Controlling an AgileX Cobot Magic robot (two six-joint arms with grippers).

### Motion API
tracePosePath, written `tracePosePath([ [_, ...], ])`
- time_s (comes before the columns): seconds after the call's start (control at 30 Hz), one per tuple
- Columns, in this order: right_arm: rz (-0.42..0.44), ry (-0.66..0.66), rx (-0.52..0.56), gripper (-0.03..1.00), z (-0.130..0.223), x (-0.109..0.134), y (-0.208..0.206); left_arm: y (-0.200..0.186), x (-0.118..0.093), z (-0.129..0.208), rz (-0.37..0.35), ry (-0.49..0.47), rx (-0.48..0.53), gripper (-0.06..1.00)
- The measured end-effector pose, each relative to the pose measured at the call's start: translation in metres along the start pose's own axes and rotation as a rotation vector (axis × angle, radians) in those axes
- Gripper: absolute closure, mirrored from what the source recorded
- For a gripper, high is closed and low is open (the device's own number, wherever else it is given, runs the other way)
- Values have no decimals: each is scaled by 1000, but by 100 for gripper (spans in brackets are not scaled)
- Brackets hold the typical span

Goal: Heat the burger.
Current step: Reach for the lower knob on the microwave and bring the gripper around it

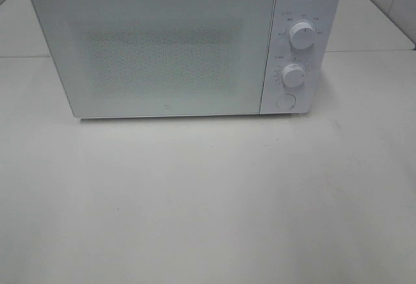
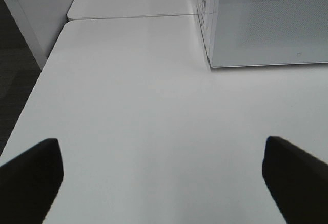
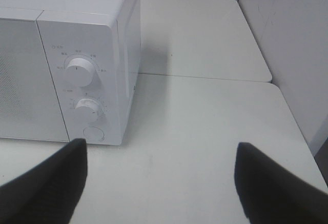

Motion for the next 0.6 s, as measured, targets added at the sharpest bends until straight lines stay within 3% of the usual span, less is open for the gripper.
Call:
tracePosePath([
  [0.6, -59, -7, -21, 21, 0, 13, 74, 0, 0, 0, 0, 0, -1, -4],
])
Point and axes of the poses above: a point on each arm's last joint axis where the gripper is mounted, y pointing out along that axis toward the gripper, x along the wrist's bending axis when the last joint is at zero, z = x × y, the point moved 7 cm from there along y, pointing out along that axis toward the gripper, and after that the axes turned 6 degrees about y, right-handed, at the moved point
